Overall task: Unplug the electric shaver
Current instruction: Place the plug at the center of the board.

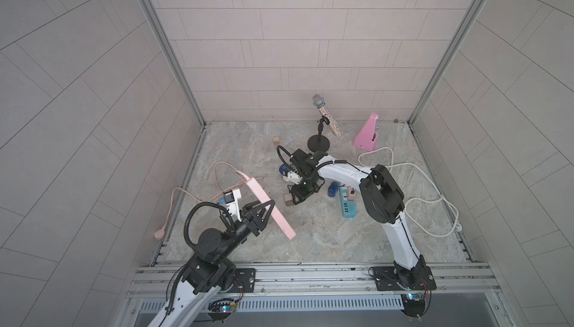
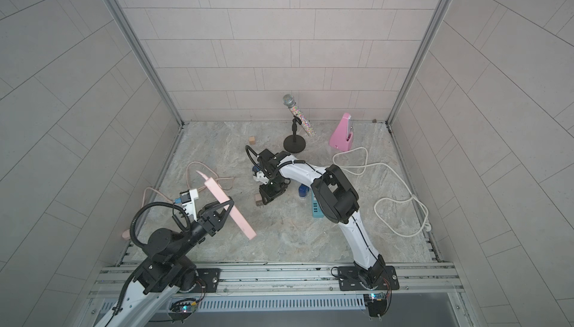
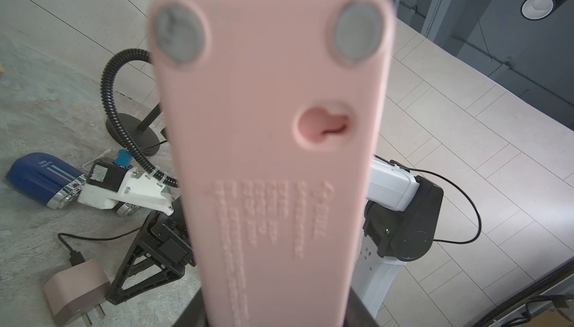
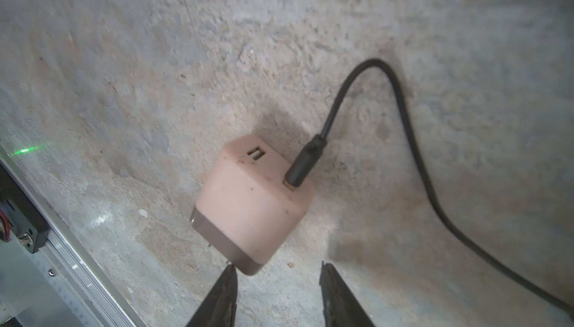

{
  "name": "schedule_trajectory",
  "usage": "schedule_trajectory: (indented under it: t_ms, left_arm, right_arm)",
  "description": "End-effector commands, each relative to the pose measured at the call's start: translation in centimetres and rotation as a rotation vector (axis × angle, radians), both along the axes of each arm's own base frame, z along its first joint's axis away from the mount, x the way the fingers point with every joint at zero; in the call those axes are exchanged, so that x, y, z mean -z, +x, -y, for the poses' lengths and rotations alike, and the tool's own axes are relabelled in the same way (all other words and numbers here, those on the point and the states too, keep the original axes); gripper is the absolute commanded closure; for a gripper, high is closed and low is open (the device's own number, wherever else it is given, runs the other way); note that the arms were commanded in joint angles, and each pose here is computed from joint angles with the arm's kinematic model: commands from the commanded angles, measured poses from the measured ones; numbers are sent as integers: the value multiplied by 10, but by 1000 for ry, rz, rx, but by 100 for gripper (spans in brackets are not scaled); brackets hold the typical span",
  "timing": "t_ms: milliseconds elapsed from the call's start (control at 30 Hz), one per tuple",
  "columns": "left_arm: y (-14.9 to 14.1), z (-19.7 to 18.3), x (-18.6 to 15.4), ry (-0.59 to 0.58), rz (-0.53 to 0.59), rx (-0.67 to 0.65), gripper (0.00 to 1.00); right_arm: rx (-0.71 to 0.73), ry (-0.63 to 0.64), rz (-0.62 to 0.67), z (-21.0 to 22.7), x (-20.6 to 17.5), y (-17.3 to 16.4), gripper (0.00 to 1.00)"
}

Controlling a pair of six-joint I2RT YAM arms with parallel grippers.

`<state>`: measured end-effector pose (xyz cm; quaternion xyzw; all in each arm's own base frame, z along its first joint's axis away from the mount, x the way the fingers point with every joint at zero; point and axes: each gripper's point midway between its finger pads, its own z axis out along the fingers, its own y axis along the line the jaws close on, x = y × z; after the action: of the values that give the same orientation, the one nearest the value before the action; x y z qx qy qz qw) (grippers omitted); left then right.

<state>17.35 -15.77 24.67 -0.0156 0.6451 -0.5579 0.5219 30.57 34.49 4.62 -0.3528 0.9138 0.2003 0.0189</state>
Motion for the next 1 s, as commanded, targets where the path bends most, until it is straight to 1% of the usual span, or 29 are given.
schedule_trajectory:
  t_ms: [0,100,267,333,400,533,567,633,767,967]
  left_arm:
    - [-6,-7,-28,-33,86,-18,100]
    - [-6,-6,-28,-47,88,-15,100]
    - [-6,-7,-29,-54,85,-16,100]
    - [-6,-7,-29,-61,86,-15,100]
    - [-6,-7,-30,-69,87,-16,100]
    - [-5,-8,-31,-80,87,-17,100]
    - [-5,-8,-31,-83,83,-17,100]
    - [-4,-7,-30,-86,76,-17,100]
    - [-3,-5,-29,-107,70,-3,100]
    - [-1,-3,-32,-152,72,8,100]
  right_arm:
    - [1,126,110,1,-57,6,52]
    - [-7,277,123,6,-89,-5,43]
    - [35,452,99,23,-116,-17,40]
    - [-6,512,100,22,-123,-30,38]
    - [-56,615,91,16,-135,-47,37]
    - [-97,804,133,6,-168,-70,33]
    - [-108,852,139,3,-178,-77,31]
    - [-150,925,130,0,-193,-93,29]
    - [-215,1006,135,-6,-212,-115,26]
    - [-265,1027,98,-22,-211,-129,24]
